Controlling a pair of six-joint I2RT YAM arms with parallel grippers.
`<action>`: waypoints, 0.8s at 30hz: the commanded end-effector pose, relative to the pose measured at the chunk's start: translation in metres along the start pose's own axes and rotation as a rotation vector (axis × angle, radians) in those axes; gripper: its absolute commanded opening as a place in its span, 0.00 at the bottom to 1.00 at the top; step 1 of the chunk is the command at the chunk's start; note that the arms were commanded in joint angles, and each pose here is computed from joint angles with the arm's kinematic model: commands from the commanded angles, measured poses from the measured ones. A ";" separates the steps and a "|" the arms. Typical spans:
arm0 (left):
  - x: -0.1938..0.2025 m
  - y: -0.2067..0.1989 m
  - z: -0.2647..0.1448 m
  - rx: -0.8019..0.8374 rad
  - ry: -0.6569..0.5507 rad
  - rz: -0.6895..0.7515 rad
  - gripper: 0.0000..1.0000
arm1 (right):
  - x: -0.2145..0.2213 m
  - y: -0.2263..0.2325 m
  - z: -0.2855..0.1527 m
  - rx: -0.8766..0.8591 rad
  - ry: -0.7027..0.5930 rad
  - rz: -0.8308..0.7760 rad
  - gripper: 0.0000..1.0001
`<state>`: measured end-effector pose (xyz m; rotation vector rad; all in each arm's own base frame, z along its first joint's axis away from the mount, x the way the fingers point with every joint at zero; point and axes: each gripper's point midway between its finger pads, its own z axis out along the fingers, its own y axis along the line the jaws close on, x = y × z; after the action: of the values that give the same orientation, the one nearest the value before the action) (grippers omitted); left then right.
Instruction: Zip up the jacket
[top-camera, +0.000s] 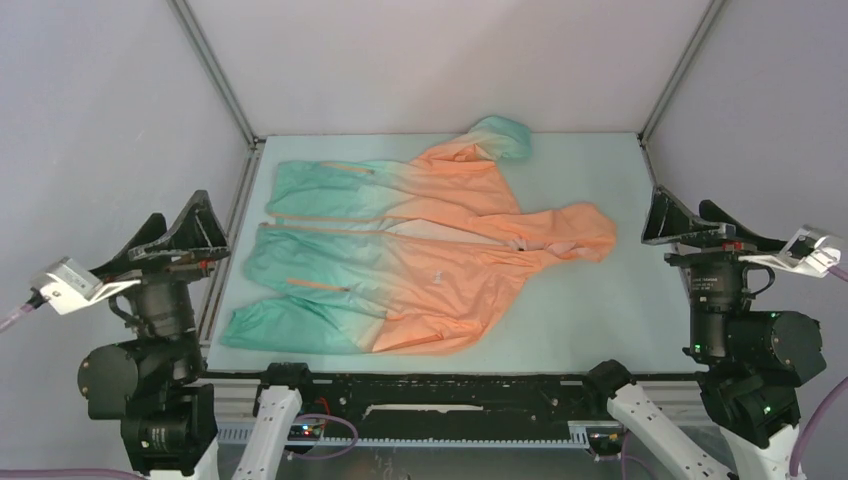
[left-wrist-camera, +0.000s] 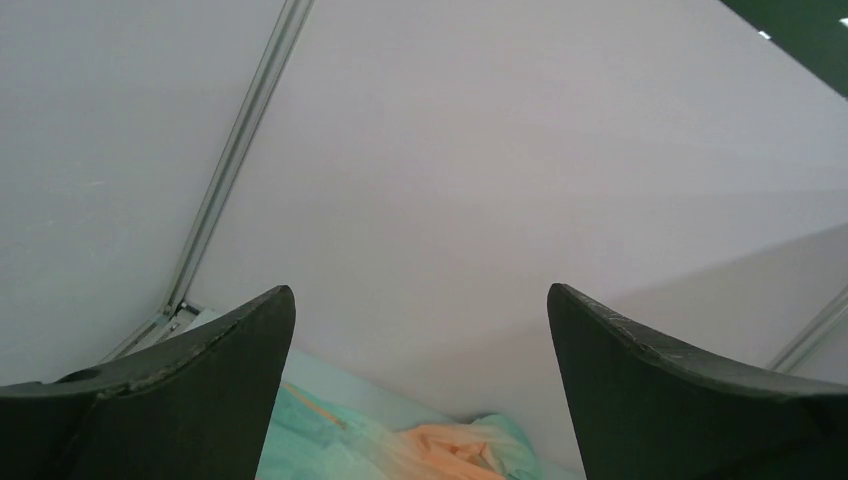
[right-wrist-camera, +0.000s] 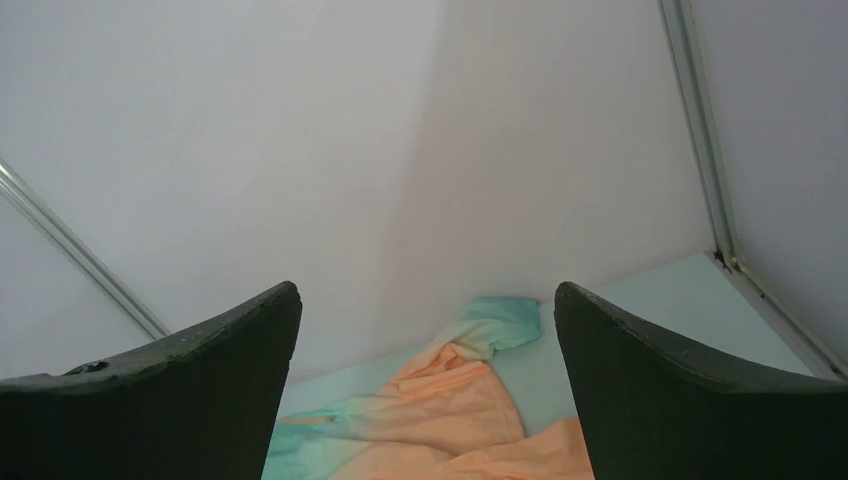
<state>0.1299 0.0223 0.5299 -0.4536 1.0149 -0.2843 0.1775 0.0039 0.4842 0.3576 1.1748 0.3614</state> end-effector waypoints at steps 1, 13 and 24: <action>0.035 0.005 0.010 -0.008 0.117 0.001 1.00 | 0.017 0.004 0.009 0.013 0.047 0.040 1.00; 0.203 0.047 0.001 -0.025 0.608 0.026 1.00 | 0.202 0.044 0.017 -0.189 0.551 0.106 1.00; 0.297 0.118 -0.036 -0.262 0.990 0.125 1.00 | 0.332 0.092 0.018 -0.351 0.794 0.171 0.96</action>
<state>0.2518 -0.0228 0.2705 -0.4417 1.9202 -0.3364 0.2866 0.1889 0.2461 0.0437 1.9050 0.7462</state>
